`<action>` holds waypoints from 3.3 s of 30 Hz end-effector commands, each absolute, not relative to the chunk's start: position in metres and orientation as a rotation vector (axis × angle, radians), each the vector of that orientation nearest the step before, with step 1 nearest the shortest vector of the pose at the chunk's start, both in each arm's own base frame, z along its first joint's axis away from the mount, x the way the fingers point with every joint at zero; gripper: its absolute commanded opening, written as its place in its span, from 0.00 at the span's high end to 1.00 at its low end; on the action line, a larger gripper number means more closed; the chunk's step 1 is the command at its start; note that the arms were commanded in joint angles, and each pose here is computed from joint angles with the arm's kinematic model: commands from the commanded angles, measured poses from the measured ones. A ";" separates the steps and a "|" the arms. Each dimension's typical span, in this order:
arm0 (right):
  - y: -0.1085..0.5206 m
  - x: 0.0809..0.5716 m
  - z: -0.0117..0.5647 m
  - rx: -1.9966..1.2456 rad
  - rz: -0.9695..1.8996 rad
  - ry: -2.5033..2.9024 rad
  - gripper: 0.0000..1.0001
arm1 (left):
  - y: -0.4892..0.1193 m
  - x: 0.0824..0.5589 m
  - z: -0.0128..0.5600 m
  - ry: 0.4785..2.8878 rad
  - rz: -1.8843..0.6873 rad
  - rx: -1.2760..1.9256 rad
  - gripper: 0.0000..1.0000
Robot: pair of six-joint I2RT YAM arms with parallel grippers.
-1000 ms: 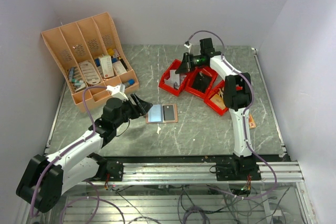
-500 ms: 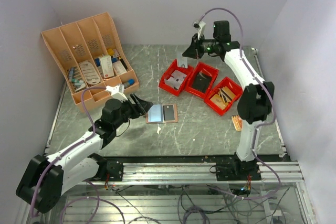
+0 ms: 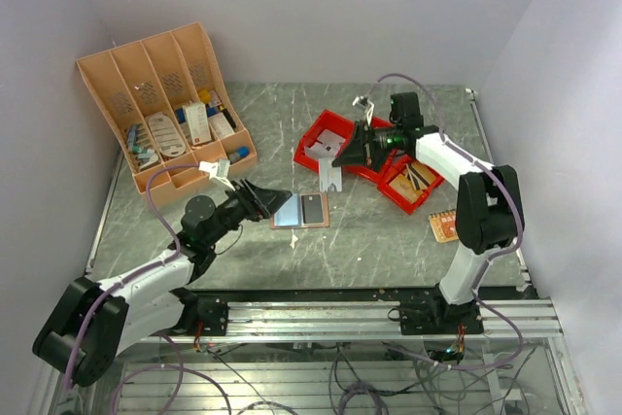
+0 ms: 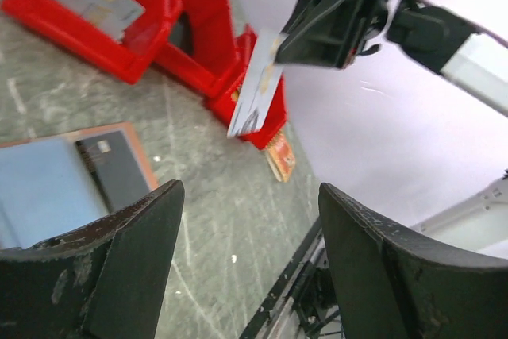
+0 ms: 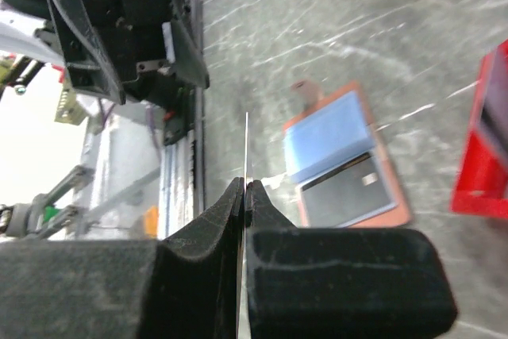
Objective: Put the credit cards into the card holder
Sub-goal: Pick up the credit card from the storage box.
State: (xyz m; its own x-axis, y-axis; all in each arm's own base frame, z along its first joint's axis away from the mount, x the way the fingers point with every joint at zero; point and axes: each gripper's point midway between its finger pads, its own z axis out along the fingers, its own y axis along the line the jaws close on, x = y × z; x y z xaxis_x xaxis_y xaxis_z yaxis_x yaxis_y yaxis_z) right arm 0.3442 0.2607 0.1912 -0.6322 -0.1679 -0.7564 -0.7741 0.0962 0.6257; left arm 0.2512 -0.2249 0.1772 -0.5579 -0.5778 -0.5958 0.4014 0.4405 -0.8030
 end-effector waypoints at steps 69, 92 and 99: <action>0.295 0.235 0.207 -1.270 1.661 1.623 0.81 | -0.305 0.214 0.190 1.717 -1.335 0.561 0.93; 0.290 0.264 0.141 -0.946 1.525 1.922 1.00 | -0.225 0.240 0.126 1.952 -1.011 0.044 0.59; 0.286 0.276 0.113 -0.797 1.512 2.041 1.00 | -0.224 0.261 0.103 2.057 -0.879 0.020 0.60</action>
State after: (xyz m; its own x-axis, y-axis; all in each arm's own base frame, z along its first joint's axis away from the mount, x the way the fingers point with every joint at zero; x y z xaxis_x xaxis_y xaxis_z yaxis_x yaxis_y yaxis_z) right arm 0.2617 0.2879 0.1246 -0.6799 -0.2193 -0.6998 -0.7327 0.1631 0.6608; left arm 0.2395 -0.2280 0.1011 -0.6411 -0.2919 -0.7098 0.3681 0.6946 -0.6181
